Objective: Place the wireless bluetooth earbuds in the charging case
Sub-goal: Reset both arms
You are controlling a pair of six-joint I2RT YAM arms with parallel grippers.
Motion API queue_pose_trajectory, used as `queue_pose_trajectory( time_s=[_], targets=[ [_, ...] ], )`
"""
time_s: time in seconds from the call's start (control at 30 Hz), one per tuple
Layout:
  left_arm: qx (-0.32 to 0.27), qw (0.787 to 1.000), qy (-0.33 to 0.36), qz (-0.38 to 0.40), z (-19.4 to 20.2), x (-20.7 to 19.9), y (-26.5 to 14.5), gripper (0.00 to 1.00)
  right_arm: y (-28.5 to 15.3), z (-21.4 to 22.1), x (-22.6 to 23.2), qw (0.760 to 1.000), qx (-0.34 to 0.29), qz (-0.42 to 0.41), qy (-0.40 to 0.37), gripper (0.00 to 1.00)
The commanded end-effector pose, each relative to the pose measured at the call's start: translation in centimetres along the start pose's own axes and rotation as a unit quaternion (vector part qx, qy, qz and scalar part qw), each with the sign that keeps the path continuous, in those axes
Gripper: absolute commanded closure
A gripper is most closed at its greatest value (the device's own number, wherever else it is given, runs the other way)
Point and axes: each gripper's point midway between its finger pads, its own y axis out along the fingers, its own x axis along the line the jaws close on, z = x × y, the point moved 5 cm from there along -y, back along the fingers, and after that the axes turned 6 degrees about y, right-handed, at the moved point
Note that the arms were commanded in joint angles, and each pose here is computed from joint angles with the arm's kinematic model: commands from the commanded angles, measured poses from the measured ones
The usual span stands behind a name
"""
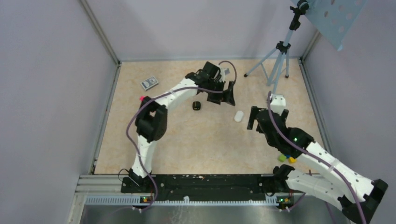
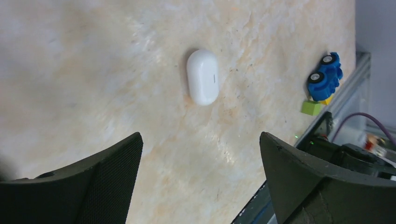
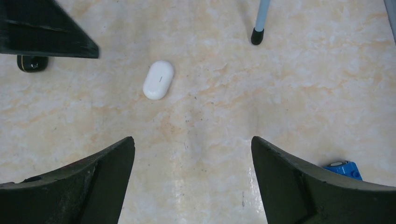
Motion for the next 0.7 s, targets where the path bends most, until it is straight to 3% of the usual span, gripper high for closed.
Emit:
queue_pose_trajectory(
  time_s=[0.0,0.3,0.5,0.67],
  targets=[
    [-0.113,0.982,0.077,-0.133,-1.6,-3.3,-12.0,0.01,0.6,-1.1,1.1,0.999,0.005,0.004,-0.034,0.07],
    [-0.236,0.907,0.013,-0.349,7.7,0.5,-23.6,0.01,3.2,0.9,4.2,0.996,0.075,-0.032,-0.021,0.06],
    [-0.195,0.918,-0.023,-0.345,13.4,3.2,-25.0,0.01,4.4,0.3,3.8,0.993,0.098,-0.058,0.044,0.06],
    [-0.225,0.921,-0.026,-0.318,14.9,2.8,-25.3,0.01,3.9,-1.0,3.0,0.995,0.070,-0.035,0.055,0.05]
  ],
)
